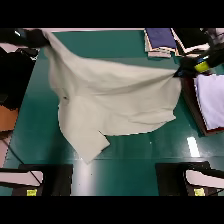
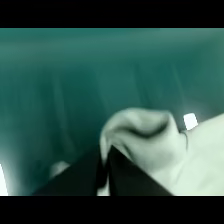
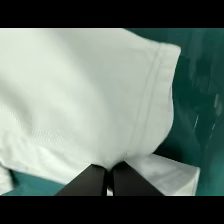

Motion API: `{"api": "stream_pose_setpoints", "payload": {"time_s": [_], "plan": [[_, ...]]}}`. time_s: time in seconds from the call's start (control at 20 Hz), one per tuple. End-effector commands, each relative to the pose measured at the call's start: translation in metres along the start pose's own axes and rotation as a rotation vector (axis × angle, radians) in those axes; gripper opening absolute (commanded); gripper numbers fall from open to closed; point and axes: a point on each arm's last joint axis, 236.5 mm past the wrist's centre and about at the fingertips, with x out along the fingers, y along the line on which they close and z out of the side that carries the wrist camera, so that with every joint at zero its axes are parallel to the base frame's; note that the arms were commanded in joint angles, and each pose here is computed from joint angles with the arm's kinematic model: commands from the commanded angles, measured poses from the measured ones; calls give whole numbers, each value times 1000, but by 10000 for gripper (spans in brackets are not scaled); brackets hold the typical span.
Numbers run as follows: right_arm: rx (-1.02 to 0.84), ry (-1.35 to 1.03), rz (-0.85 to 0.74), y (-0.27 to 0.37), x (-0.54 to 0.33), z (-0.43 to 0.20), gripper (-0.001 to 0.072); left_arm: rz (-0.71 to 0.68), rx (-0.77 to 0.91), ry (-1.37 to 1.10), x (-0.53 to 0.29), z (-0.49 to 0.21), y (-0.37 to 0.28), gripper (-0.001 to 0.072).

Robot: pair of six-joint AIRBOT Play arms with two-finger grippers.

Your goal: Fold the shirts.

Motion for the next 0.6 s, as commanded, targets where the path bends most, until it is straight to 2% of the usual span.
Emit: {"api": "stream_pose_setpoints", "payload": {"time_s": [0.0,0.05,0.15,0.3,0.4,0.55], "plan": [[72,-32,-3,-27,63,27,440,24,-114,170,52,-46,35,608],[72,-53,-1,-27,64,36,483,37,-120,163,46,-43,41,608],[56,-72,0,-27,55,45,482,59,-134,148,20,-38,51,608],[-16,-65,1,-17,35,28,435,133,-128,178,-23,-52,64,607],[-33,-56,3,-12,27,6,435,199,-132,229,-37,-82,71,607],[-35,-51,40,0,17,-29,435,195,-196,338,-37,-159,65,608]]}}
